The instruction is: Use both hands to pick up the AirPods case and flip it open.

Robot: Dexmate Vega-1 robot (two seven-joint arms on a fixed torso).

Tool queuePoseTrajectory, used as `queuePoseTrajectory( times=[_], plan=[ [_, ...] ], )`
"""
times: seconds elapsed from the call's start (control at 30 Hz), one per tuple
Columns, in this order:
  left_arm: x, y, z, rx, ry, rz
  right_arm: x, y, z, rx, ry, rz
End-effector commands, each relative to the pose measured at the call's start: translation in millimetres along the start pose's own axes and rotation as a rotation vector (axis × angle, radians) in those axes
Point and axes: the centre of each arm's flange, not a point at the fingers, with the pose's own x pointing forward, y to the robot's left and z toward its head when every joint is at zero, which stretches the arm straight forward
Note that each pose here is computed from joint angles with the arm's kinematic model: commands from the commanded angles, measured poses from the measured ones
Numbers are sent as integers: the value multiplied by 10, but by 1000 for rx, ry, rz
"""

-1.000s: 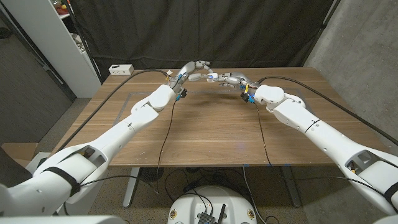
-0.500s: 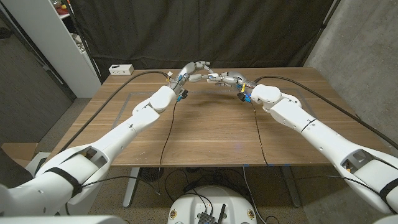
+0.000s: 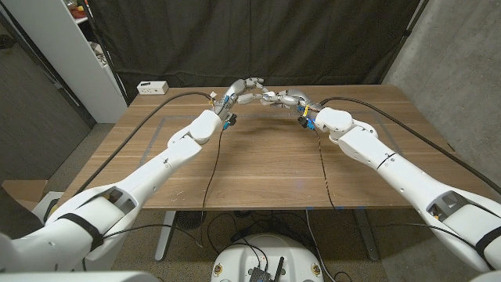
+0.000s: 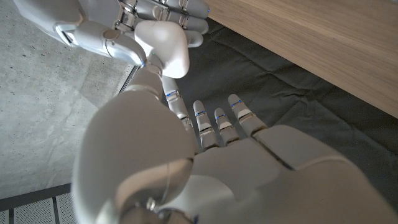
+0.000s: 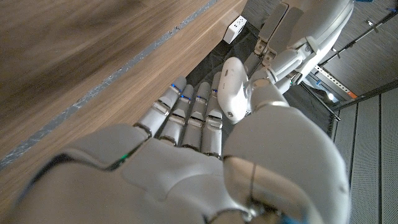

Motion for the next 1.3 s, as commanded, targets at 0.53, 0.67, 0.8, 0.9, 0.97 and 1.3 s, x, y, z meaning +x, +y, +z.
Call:
queuePoseTrajectory(
  times=[0.53,0.67,0.8,0.9,0.97,1.3],
  plan=[
    [-35,130,-9,-3,7,-90,-28,29,-29,28,-31,-5],
    [-39,196,2,10,21,-103,-40,11,-27,21,-38,-9],
    [-36,222,12,20,29,-112,-32,8,-11,11,-46,2],
    [-49,226,22,19,29,-105,-25,5,-1,5,-49,7],
    [-67,238,22,16,26,-98,-31,-8,-5,5,-49,6],
    [-153,328,57,-1,-22,-81,-77,-71,-47,9,-38,-25]
  ],
)
